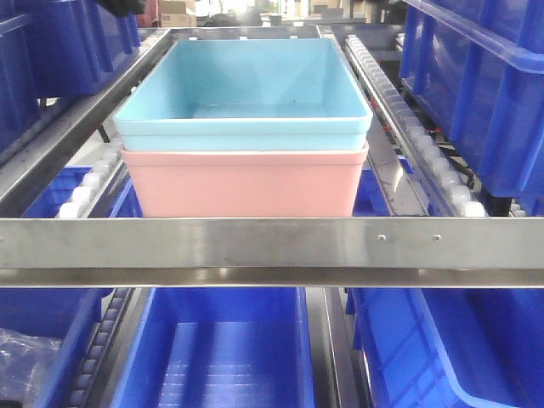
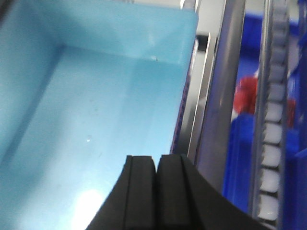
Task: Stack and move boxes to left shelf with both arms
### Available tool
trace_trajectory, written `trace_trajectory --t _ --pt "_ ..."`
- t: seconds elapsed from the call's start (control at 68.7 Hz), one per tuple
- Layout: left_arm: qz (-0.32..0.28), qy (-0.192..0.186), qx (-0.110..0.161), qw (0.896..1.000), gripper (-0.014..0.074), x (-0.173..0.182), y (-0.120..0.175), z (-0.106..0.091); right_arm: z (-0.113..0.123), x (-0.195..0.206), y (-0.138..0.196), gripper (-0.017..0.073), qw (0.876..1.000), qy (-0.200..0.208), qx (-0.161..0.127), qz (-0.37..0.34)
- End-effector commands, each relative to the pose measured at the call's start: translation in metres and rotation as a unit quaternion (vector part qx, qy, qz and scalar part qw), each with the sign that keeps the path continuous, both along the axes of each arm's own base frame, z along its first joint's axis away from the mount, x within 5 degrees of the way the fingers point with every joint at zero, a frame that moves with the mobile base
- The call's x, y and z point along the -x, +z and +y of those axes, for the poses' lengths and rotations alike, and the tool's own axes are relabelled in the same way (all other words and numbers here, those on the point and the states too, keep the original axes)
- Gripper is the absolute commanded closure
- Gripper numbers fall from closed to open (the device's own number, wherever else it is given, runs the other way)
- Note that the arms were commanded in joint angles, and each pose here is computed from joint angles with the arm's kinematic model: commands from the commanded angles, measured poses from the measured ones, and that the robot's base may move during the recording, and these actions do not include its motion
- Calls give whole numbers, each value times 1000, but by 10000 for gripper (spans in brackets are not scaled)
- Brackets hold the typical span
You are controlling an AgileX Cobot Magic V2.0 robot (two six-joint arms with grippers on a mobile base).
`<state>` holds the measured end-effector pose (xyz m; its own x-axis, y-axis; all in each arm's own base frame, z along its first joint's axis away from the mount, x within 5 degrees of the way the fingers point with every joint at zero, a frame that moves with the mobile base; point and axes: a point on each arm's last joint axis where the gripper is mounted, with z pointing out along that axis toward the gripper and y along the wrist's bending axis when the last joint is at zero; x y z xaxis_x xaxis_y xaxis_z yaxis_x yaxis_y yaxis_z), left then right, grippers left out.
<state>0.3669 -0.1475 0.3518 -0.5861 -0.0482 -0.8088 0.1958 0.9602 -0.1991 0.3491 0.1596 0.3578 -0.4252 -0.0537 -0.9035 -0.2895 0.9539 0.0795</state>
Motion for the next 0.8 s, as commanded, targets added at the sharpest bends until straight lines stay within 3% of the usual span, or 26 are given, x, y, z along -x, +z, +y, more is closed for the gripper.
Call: trace_trajectory --t 0.0,0.102,0.189,0.495,0.787 --pt "-121 -13 50 991 599 27 39 8 -9 27 36 504 993 33 -21 -108" --pt "-172 -20 73 982 596 51 40 17 -17 49 35 504 990 49 -34 -131" --pt "-204 -28 75 976 596 73 37 25 -22 66 33 504 986 62 -44 -151" --pt "-302 -80 8 950 596 170 16 61 -47 130 7 504 976 100 -32 -189" --pt "-378 -73 34 922 596 250 7 94 -83 201 -2 504 969 90 -41 -228"
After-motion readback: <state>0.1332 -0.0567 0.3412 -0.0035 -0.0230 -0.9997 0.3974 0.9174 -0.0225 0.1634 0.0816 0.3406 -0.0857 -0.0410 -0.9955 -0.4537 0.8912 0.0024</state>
